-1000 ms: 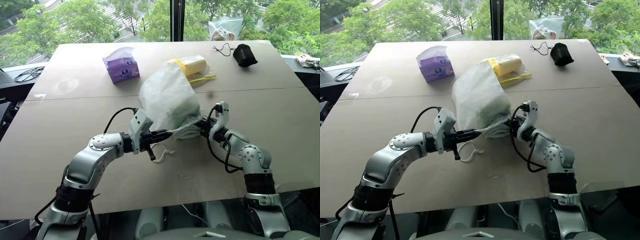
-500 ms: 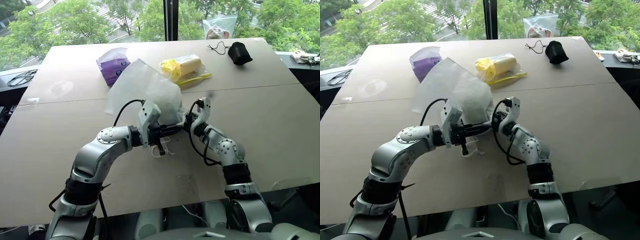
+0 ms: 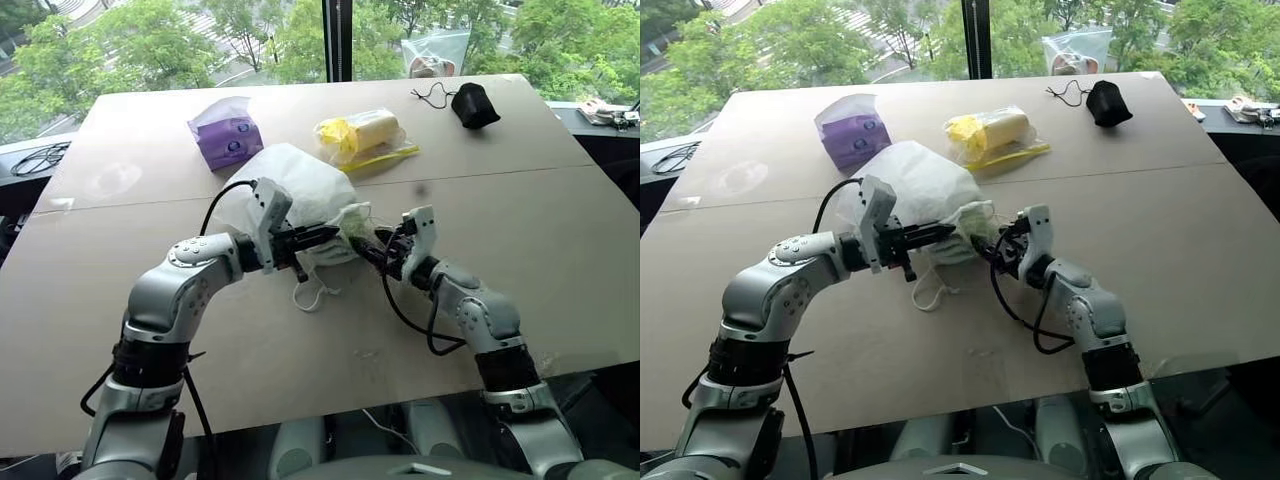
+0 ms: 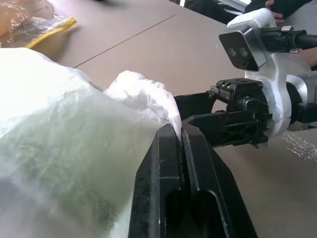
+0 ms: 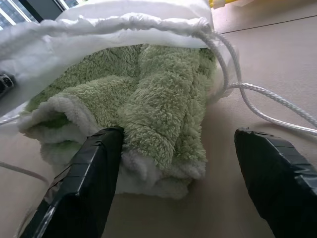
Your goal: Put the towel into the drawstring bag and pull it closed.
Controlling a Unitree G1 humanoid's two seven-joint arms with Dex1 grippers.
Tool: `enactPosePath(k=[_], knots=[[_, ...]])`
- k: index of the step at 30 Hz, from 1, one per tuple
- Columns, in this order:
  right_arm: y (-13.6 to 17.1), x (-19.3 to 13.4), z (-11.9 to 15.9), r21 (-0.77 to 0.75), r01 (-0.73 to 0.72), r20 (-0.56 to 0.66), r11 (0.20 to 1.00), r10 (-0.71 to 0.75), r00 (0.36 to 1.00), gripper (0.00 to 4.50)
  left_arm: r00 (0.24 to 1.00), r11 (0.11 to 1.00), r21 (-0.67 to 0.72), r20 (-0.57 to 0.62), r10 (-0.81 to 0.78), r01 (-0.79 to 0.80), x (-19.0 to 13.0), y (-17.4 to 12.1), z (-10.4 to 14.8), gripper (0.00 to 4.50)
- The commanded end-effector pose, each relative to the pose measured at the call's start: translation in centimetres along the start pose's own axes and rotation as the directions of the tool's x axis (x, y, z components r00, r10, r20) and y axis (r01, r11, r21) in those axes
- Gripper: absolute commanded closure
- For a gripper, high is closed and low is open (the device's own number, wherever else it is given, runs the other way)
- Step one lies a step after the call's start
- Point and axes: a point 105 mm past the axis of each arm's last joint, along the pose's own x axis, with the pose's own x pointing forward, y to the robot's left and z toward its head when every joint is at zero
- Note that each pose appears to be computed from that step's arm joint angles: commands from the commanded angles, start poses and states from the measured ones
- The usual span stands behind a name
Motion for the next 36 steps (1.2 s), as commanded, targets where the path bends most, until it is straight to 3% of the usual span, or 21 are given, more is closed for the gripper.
enactPosePath(k=[1,7,14,21,25,28,30,35,36], knots=[[2.5,2.9,2.2,-0.004,-0.110,0.132,0.994,0.109,0.985,1.58,1.000,0.998,0.060,-0.001,-0.027,0.027,-0.3,-0.7,0.6,4.50],[5.5,6.0,4.6,0.217,-0.358,0.326,0.908,0.278,0.904,4.43,0.998,0.998,0.044,-0.051,-0.047,0.049,-0.7,-1.5,-0.9,4.50],[8.4,6.3,4.0,0.355,-0.579,0.353,0.734,0.468,0.810,4.47,0.996,0.995,0.020,0.004,-0.093,0.093,-1.2,-3.1,-0.4,4.50],[7.1,1.6,6.9,0.393,-0.680,0.458,0.619,0.510,0.728,4.47,0.978,0.978,-0.034,0.041,-0.205,0.207,-0.4,-4.9,1.1,4.50],[6.5,0.5,7.7,0.208,-0.542,0.340,0.815,0.459,0.821,4.47,0.943,0.942,-0.050,0.043,-0.330,0.332,0.6,-7.2,0.8,4.50],[5.5,3.3,5.0,-0.063,-0.305,0.145,0.950,0.311,0.939,4.47,0.927,0.926,-0.060,0.069,-0.368,0.372,1.7,-7.8,0.8,4.50],[5.5,4.1,4.2,-0.153,-0.264,0.126,0.952,0.284,0.951,4.47,0.929,0.929,-0.055,0.084,-0.360,0.365,2.2,-7.7,1.1,4.50],[4.3,3.2,5.8,-0.102,-0.237,0.202,0.966,0.253,0.946,4.47,0.961,0.962,-0.034,0.064,-0.269,0.272,1.9,-5.6,0.1,4.50],[3.8,2.7,6.0,-0.107,-0.228,0.208,0.968,0.246,0.947,4.03,0.968,0.969,-0.033,0.056,-0.244,0.246,1.8,-5.1,-0.2,4.50]])
